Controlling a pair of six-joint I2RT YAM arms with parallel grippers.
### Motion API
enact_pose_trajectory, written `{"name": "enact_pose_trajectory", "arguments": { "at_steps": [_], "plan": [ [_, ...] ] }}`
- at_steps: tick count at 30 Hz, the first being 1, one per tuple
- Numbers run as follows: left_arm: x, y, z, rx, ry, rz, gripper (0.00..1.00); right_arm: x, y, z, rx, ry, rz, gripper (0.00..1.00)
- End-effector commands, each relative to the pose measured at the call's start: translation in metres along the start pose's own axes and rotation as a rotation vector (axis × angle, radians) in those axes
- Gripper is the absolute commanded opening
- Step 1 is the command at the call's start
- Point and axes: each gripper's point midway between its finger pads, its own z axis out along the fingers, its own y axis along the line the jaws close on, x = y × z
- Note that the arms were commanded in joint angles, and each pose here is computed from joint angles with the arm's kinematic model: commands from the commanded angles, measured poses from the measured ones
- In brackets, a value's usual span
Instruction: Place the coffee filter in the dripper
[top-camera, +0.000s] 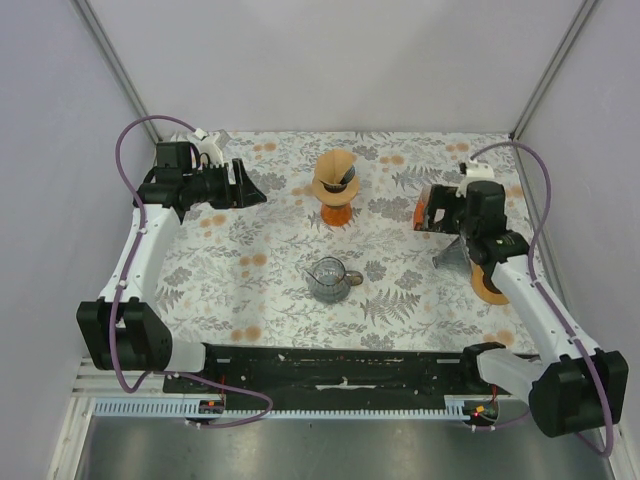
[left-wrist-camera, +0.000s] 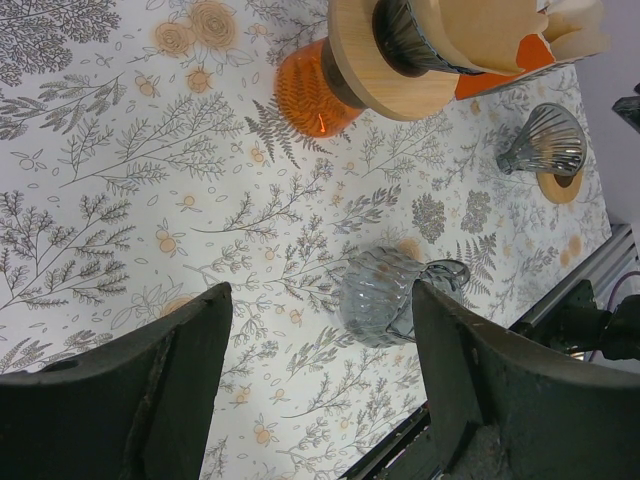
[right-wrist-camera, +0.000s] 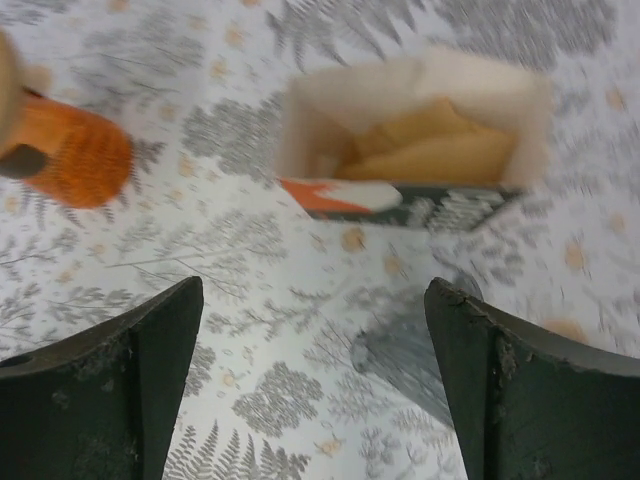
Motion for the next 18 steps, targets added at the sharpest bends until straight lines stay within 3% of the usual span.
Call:
{"name": "enact_pose_trajectory", "arguments": {
  "at_steps": [1,6,12,18],
  "plan": [
    [-0.011,-0.009,-0.004,0.034,-0.036,0.013,0.78,0.043,-0.048,-0.007,0.180,0.070,0.267,0.98],
    [-0.012,-0.010,-0.006,0.032,-0.044,0.020,0.78,0.075,-0.079,-0.005,0.289,0.120,0.387,0.98],
    [-0.011,-0.010,-0.006,0.032,-0.041,0.018,0.78,0.100,-0.075,0.006,0.223,0.194,0.438,0.96],
    [-0.011,-0.010,-0.006,0.033,-0.040,0.018,0.78,0.123,-0.068,0.015,0.154,0.247,0.478,0.77]
  ]
}}
